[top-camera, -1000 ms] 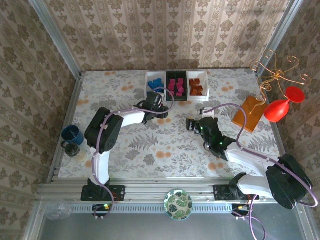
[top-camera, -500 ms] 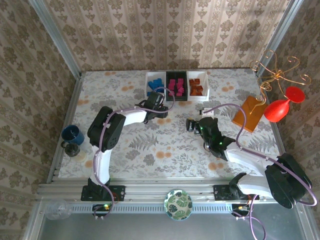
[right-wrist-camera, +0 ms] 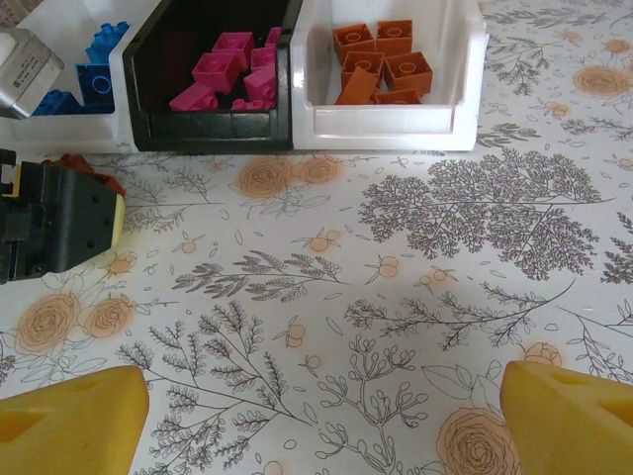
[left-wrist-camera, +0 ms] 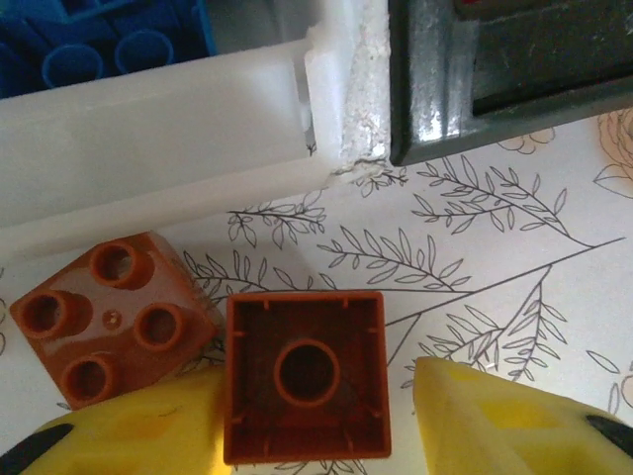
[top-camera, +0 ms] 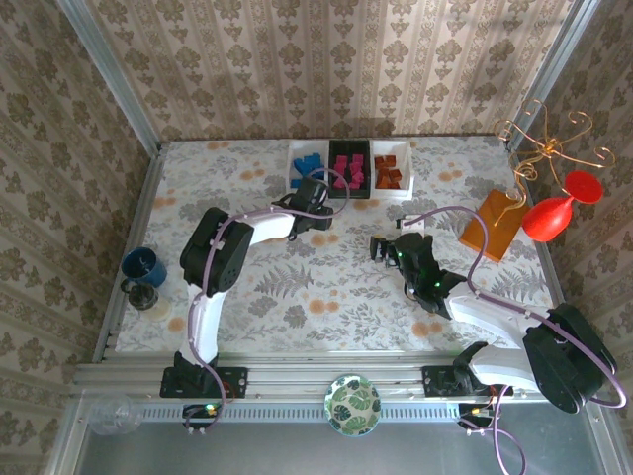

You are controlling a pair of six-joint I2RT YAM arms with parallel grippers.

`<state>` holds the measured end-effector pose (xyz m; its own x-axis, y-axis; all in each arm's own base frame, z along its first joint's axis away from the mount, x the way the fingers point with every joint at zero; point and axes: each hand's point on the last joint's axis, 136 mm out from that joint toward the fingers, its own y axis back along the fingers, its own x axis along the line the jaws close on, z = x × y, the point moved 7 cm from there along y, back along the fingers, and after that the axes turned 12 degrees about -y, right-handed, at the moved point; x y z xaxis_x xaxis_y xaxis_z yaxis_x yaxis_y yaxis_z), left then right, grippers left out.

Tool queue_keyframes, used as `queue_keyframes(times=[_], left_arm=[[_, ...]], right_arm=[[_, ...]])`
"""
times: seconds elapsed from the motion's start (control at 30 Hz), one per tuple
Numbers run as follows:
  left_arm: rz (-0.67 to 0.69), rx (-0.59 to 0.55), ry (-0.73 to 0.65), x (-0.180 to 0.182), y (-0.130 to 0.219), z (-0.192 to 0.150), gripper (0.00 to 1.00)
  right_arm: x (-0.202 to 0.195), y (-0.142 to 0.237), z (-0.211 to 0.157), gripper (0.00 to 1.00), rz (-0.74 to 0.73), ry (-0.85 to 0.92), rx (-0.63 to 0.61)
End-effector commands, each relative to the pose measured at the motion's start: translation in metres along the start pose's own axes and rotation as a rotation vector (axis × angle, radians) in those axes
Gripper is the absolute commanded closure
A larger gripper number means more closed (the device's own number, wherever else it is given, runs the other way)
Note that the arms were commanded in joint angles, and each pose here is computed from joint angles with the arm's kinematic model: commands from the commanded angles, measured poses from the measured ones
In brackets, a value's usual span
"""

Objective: Sort the legos into containers by color
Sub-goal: Pick up the lego from the top-center of the table, then place the lego in the container.

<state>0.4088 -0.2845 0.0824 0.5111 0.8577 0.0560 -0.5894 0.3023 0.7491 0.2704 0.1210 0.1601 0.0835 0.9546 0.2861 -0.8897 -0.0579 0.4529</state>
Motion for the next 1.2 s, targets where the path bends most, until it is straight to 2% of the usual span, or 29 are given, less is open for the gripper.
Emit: queue_keyframes(times=[0.0,0.17,0.33,0.47,0.6,0.77,0.93,1.17], left_arm=[[0.006,0.026,-0.039,-0.004,-0.009,-0.002,0.52],[0.009,0.024,-0.058,-0.008,-0.006,0.001,0.59],[-0.011,-0.021,-0.087,-0.024,0.015,0.006,0.65],[-0.069,-0.116,-0.107,-0.043,0.044,0.019,0.67],[-0.185,-0.233,-0.098,-0.059,0.059,0.041,0.68],[-0.245,-0.285,-0.098,-0.072,0.055,0.072,0.68],[-0.311,-0.306,-0.106,-0.087,0.036,0.104,0.68],[-0.309,-0.307,-0.134,-0.099,0.003,0.146,0.66]], right_arm=[[-0.005,0.002,0.001,0.07,-0.022,0.002,-0.012],[-0.005,0.002,0.0,0.07,-0.023,0.001,-0.009],[-0.006,0.001,-0.001,0.07,-0.024,-0.001,-0.007],[-0.006,0.001,0.0,0.07,-0.028,0.002,-0.01],[-0.013,0.009,0.005,0.07,-0.056,-0.007,-0.053],[-0.029,0.027,0.009,0.07,-0.089,-0.073,-0.135],[-0.047,0.046,0.007,0.07,-0.111,-0.143,-0.208],[-0.054,0.057,0.005,0.07,-0.1,-0.174,-0.214]])
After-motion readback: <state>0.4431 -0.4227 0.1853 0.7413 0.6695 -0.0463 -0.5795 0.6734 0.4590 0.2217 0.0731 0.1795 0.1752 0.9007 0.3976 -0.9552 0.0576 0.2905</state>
